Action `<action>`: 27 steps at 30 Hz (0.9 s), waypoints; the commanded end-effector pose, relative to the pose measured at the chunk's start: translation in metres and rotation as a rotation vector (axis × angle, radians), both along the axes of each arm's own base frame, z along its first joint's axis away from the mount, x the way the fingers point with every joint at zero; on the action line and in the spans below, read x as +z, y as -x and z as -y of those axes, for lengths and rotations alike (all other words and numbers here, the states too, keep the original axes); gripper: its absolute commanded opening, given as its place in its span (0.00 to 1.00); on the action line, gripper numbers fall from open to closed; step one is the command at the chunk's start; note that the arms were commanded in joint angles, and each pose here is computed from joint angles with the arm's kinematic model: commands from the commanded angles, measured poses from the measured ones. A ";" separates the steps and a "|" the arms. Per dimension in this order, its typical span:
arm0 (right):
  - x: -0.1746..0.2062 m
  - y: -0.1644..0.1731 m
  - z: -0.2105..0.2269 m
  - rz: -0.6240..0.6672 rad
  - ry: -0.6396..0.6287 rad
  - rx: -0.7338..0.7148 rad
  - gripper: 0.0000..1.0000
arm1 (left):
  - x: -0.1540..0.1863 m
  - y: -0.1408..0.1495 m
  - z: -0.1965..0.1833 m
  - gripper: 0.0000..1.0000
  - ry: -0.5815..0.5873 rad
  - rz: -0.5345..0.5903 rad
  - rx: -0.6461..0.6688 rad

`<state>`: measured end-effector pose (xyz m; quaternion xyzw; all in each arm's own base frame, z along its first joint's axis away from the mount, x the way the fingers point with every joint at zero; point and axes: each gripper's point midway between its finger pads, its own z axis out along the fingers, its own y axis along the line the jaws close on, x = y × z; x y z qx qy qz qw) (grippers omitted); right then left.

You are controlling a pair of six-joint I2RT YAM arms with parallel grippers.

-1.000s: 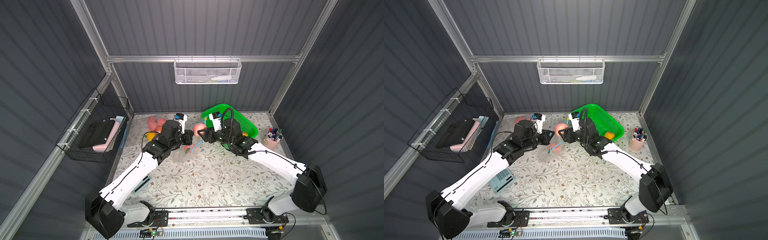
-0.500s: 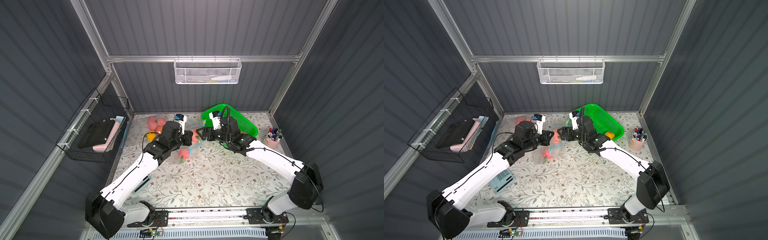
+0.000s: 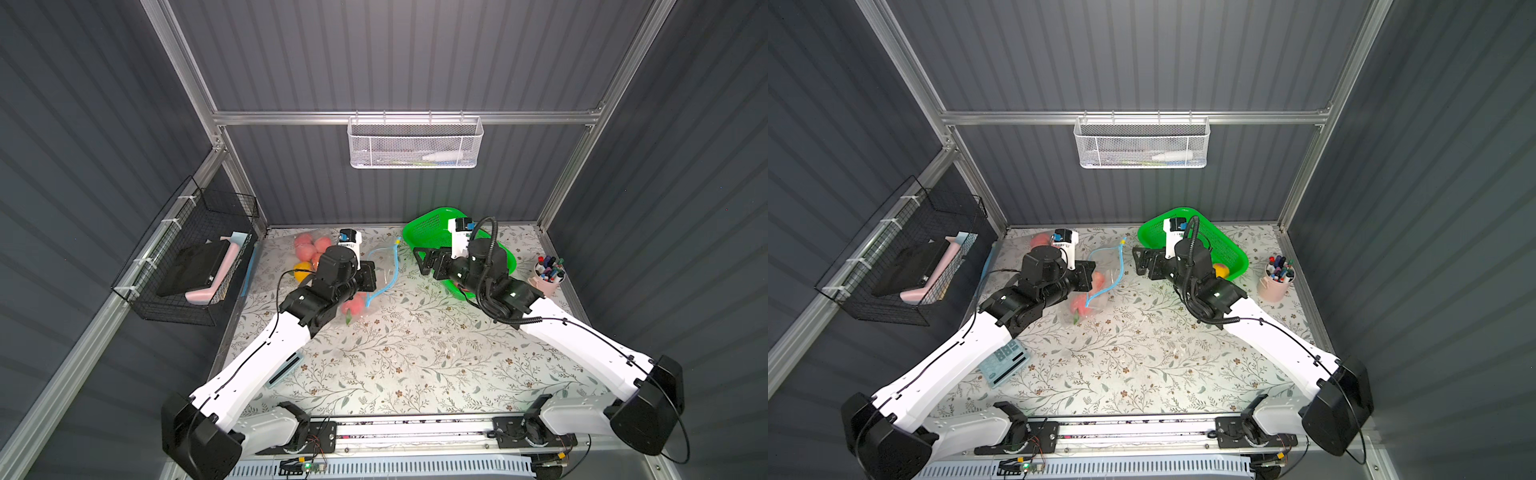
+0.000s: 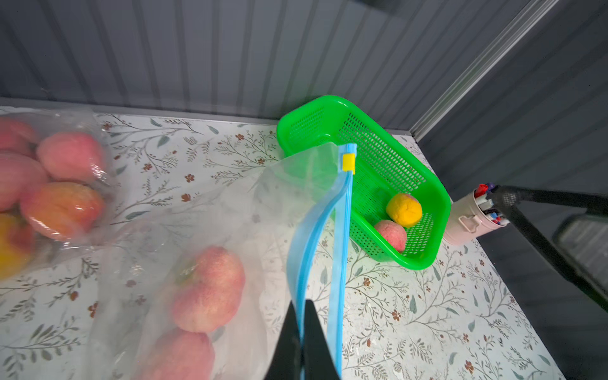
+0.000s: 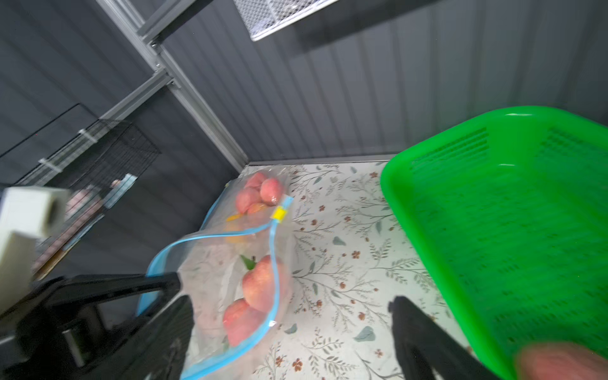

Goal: Place the peach in a zip-top bag and seal the zipper
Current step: Pick up the peach from the basket.

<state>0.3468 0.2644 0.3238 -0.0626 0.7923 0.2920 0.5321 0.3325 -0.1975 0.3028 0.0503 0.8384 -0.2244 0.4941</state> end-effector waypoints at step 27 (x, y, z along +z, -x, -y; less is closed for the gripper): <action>-0.167 -0.082 0.135 -0.447 0.379 -0.433 0.96 | 0.043 0.003 -0.029 0.00 -0.241 0.026 0.039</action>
